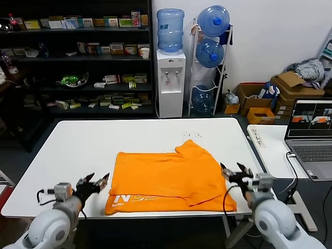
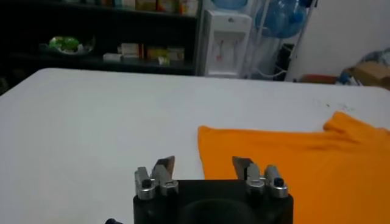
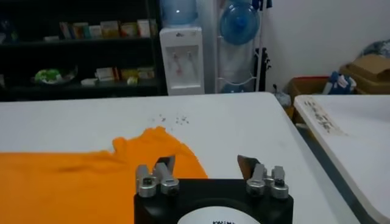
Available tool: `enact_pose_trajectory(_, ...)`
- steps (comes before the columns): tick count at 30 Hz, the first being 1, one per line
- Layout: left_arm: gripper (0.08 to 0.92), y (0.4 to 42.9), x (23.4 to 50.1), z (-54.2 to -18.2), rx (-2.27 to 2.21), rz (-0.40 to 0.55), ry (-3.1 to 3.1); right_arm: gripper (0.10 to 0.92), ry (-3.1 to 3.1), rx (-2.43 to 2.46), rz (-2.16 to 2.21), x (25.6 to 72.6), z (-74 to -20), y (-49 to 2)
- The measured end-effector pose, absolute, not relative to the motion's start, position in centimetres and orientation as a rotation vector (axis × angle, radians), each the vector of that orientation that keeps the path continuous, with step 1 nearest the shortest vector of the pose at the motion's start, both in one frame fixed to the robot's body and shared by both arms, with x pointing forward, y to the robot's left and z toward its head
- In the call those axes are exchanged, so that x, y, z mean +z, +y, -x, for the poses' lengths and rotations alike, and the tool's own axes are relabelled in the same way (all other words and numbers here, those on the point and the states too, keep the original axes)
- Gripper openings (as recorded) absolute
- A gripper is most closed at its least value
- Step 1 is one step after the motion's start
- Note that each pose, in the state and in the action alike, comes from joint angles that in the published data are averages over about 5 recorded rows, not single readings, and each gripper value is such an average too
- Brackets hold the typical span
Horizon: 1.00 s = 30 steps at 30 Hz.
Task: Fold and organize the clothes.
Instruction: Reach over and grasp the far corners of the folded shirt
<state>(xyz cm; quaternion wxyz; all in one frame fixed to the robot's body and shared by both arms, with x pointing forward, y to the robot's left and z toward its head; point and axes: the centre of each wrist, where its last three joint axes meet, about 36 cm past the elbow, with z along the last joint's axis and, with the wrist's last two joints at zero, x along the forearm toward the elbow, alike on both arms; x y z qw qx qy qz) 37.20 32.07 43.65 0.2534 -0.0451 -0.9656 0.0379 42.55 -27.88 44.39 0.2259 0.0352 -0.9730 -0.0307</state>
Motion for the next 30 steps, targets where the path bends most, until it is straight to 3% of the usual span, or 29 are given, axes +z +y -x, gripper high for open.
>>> enact_pose_trajectory(4,0.800,33.0,42.5,-41.9,0.155,0.141,-2.660,0.816,-2.680,-0.114,-0.100,43.5,-48.1,-26.3)
enact_pose_trajectory(13,0.823,33.9,40.1,-49.9,0.221,0.171,-2.620,0.823,-2.590,-0.129,-0.148,41.0,-56.1,-22.4)
enact_pose_trajectory(30,0.823,32.4,38.2,-55.5,0.224,0.202,-2.528,0.823,-2.479,-0.089,-0.163,38.6,-61.0,-20.0)
